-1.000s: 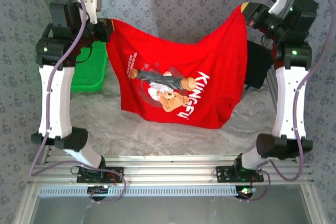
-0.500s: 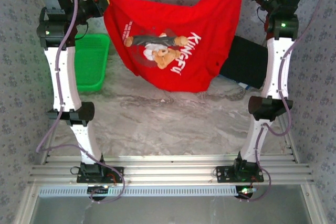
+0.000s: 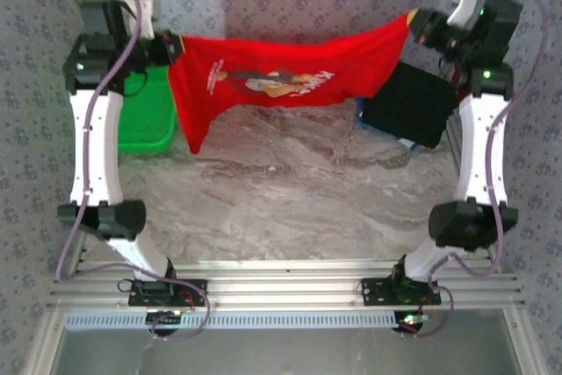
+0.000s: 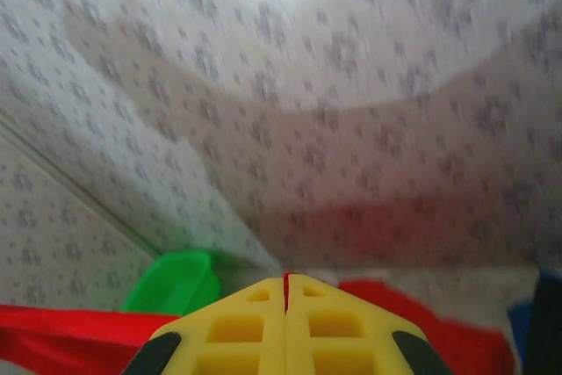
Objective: Fold and stack the t-shirts
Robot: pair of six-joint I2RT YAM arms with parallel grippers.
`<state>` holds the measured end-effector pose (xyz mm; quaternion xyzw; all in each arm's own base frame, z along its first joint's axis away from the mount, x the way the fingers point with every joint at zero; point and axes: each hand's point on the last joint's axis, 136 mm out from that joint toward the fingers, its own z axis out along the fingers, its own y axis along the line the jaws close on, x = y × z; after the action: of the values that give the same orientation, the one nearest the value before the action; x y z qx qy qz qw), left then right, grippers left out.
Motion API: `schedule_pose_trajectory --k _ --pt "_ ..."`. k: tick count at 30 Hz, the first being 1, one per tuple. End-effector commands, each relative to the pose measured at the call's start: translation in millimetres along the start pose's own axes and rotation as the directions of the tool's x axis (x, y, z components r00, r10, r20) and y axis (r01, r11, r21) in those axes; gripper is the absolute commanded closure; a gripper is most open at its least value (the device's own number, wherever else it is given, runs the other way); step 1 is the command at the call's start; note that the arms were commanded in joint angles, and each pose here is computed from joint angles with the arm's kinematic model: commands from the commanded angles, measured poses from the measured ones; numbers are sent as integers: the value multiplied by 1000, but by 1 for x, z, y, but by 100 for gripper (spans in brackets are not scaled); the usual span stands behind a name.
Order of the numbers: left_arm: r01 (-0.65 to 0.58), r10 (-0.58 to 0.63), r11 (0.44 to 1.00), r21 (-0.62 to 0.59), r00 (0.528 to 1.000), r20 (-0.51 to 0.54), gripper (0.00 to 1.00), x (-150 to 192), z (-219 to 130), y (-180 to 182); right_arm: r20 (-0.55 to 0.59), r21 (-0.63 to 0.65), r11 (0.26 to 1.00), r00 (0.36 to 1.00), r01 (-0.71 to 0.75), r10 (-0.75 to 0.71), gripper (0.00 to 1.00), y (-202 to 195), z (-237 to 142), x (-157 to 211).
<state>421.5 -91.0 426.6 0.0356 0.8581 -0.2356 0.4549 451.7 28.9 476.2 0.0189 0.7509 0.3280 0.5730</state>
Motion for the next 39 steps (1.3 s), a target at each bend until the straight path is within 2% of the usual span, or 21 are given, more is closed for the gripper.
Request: schedule_pose_trajectory --k 1,5,8,12,16,18,22,25,32,36,39 --pt "63 -67 997 -47 993 -100 100 61 8 15 -91 25 1000 996 14 -12 100 -5 -25 61" --pt "155 -207 969 -193 935 -289 100 175 9 47 -231 93 992 967 -82 102 100 -16 -58 155" --pt "202 -308 932 -300 879 -364 100 246 -3 67 -340 189 971 919 -144 202 100 -30 -85 229" --pt "246 -424 875 -417 806 -414 100 308 -23 84 -441 320 928 837 -190 324 100 -43 -126 303" --pt "271 -535 803 -531 721 -440 100 356 -39 95 -477 416 889 786 -193 394 100 -53 -154 345" --pt "252 -540 789 -560 718 -439 100 359 -43 96 -444 417 890 813 -184 376 100 -51 -153 337" --pt "236 -637 703 -671 629 -445 100 378 -57 107 -469 538 822 744 -186 475 100 -65 -167 354" --pt "239 -681 662 -710 588 -437 100 392 -67 106 -430 599 776 738 -197 520 100 -74 -168 353" --pt "246 -728 606 -757 556 -402 100 407 -103 96 -392 743 650 681 -163 619 100 -71 -210 363" --pt "190 -724 582 -791 565 -397 100 413 -122 99 -347 789 602 722 -121 598 100 -71 -232 353" --pt "169 -704 583 -795 593 -390 100 407 -120 100 -349 781 616 747 -102 566 100 -70 -232 345"
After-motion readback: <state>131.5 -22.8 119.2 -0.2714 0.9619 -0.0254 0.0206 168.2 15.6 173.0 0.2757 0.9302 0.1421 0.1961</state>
